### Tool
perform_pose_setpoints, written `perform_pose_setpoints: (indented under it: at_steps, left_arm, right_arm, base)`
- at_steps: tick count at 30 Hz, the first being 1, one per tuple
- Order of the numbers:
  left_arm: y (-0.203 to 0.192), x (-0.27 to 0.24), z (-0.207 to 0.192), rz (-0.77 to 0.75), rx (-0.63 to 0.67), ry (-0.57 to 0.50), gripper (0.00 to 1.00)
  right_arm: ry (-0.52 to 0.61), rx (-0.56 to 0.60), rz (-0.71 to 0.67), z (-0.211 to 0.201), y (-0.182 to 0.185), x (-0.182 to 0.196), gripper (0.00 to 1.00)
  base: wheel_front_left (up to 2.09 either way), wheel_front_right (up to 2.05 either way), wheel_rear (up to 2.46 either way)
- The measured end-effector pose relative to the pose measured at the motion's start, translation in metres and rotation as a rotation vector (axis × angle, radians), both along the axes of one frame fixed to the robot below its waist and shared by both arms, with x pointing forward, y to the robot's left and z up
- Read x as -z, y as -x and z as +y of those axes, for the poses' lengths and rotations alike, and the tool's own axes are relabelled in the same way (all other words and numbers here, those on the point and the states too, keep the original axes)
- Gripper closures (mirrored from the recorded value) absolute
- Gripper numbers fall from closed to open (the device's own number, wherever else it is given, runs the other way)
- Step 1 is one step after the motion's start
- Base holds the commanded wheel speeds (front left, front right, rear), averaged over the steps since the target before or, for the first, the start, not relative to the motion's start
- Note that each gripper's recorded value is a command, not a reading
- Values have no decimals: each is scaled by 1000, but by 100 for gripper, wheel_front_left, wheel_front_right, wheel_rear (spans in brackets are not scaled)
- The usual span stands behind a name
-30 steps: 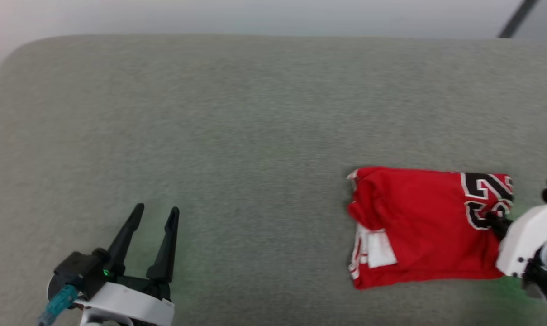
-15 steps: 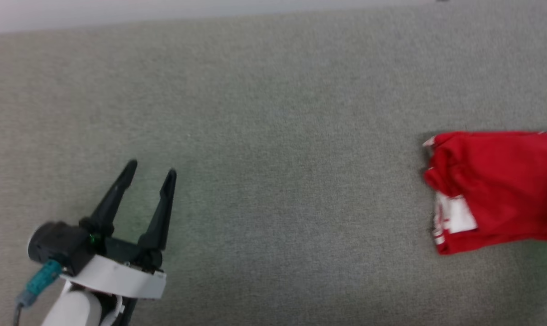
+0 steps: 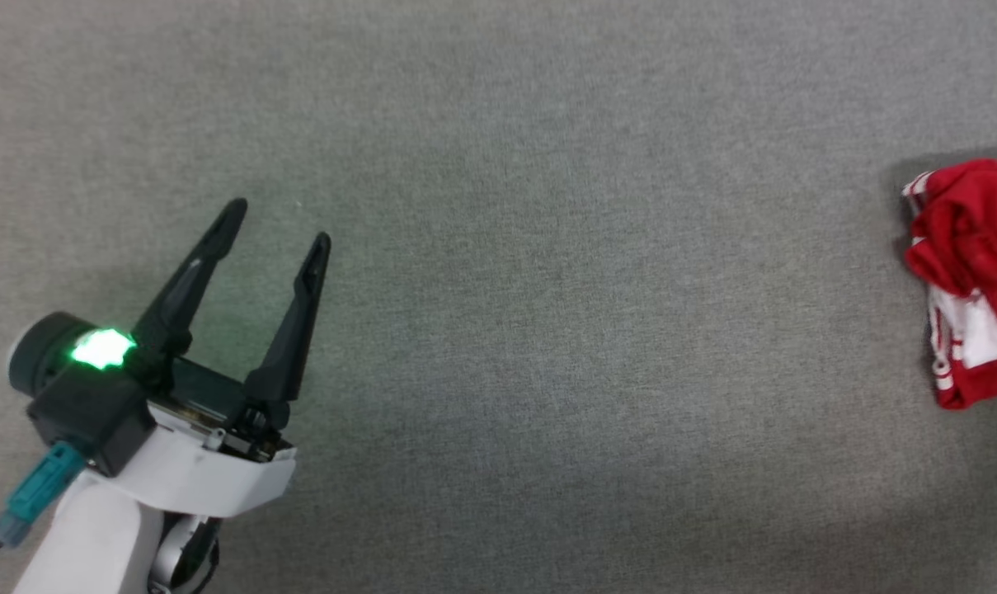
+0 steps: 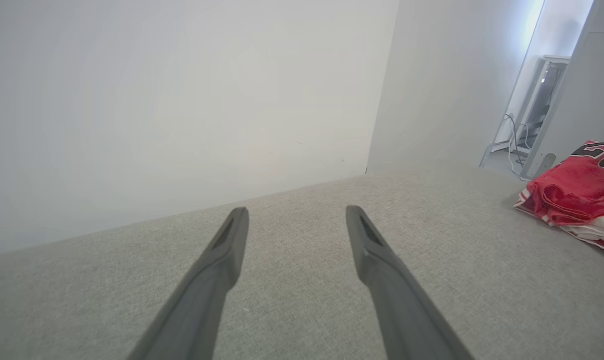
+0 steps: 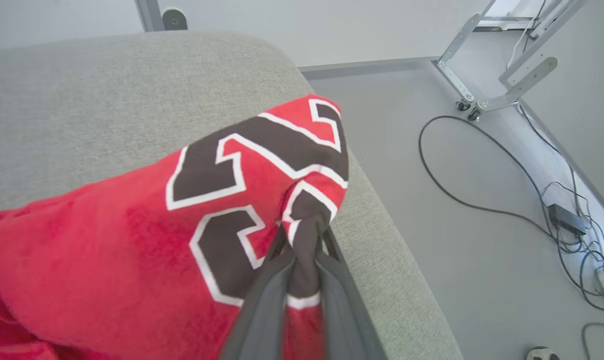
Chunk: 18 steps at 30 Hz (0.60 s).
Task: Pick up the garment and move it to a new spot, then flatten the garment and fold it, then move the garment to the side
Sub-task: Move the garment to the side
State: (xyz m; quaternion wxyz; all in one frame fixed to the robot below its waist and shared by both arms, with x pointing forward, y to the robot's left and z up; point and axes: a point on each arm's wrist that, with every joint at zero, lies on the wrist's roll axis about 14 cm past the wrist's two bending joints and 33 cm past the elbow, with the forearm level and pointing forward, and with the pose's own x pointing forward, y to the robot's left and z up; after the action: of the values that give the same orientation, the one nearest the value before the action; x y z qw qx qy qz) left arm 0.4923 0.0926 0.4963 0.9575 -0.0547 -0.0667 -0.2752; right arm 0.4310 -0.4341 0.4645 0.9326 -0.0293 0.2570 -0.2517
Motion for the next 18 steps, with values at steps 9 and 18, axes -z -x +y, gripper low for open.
perform_pose_setpoints:
  at_steps: [9,18]
  left_arm:
    - [-5,10,-9,-4,42,-7,0]
    - [-5,16,-17,-2,80,-12,0]
  right_arm:
    - [56,23,74,-11,0,27,100]
    - [73,49,76,-20,0,40,100]
  base:
    - [0,0,0]
    - [0,0,0]
